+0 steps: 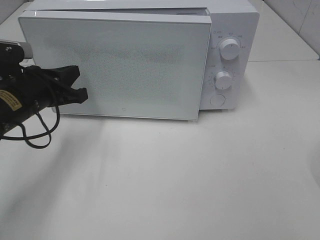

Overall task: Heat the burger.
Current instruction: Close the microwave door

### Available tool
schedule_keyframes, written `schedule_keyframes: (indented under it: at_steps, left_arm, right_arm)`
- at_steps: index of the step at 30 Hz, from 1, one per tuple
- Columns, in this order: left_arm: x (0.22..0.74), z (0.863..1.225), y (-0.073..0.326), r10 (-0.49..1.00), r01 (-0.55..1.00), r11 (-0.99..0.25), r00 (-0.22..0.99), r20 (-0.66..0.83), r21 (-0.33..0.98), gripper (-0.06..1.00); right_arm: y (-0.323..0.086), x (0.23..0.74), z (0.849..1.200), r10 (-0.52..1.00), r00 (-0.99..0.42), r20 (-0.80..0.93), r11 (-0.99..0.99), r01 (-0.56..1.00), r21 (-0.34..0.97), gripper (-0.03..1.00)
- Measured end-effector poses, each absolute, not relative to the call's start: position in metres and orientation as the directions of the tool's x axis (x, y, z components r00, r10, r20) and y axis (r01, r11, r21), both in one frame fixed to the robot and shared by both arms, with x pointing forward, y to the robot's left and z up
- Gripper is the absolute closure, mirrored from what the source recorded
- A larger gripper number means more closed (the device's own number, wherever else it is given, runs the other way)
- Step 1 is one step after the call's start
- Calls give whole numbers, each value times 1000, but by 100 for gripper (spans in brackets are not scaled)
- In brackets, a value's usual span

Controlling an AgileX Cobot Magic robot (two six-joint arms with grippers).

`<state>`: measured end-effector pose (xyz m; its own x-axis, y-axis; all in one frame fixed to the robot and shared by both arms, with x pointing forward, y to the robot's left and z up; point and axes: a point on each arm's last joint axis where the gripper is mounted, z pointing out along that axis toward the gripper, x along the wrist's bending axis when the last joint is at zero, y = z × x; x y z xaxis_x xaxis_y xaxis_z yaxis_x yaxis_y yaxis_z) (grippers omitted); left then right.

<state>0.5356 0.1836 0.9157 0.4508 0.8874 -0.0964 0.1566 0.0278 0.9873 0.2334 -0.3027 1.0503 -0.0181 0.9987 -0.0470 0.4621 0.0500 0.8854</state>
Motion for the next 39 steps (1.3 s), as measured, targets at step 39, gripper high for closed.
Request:
schedule_keyframes:
  at_steps: [39]
  left_arm:
    - [575, 902, 65, 841, 90, 1, 539, -50, 996, 94]
  right_arm:
    - [-303, 233, 1050, 999, -18, -47, 50, 462, 885, 48]
